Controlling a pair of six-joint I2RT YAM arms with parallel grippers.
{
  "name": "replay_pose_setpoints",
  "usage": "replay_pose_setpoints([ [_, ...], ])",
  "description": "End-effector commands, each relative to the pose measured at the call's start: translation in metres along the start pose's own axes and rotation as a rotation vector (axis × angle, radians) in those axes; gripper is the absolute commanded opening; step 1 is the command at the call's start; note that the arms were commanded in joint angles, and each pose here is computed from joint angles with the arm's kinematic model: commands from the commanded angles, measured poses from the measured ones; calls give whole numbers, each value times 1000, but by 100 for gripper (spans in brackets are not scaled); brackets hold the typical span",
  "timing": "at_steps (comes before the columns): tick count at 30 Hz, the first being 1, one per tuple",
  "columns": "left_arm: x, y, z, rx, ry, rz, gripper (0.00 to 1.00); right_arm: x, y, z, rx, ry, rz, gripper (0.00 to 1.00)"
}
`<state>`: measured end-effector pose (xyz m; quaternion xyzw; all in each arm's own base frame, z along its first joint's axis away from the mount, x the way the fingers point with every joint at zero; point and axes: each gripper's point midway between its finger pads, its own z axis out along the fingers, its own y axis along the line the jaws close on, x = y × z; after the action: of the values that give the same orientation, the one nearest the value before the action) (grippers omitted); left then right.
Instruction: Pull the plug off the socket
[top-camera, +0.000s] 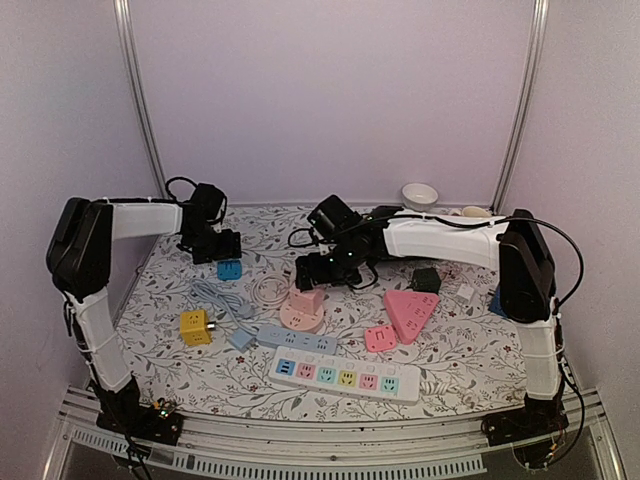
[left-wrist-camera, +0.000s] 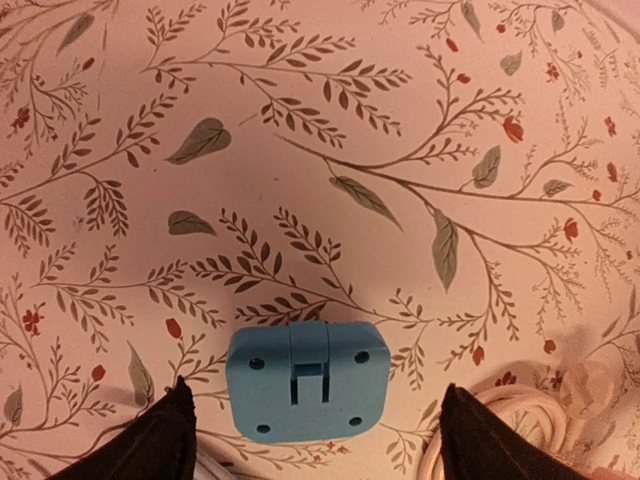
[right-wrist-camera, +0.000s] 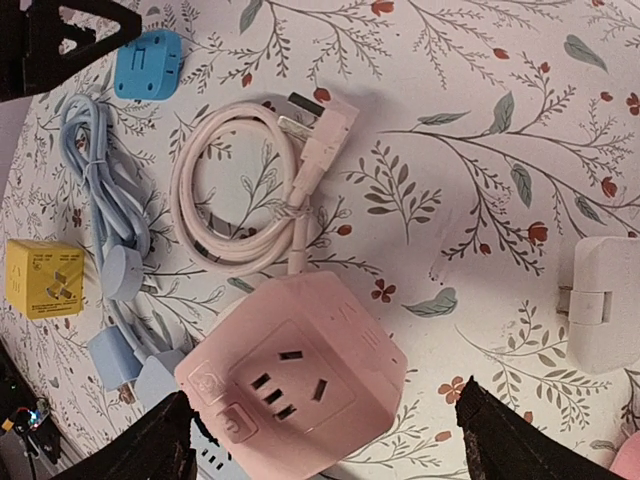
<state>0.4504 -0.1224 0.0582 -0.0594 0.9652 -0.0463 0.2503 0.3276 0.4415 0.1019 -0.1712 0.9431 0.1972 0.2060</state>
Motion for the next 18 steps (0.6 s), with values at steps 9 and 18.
replay_pose_setpoints([
  [9,-3,-10,-59,109,-66,-3,84,-6,22,7,63,-37,-175,92],
  [18,21,-9,-80,156,-56,-11,84,-10,18,18,27,-23,-424,94],
])
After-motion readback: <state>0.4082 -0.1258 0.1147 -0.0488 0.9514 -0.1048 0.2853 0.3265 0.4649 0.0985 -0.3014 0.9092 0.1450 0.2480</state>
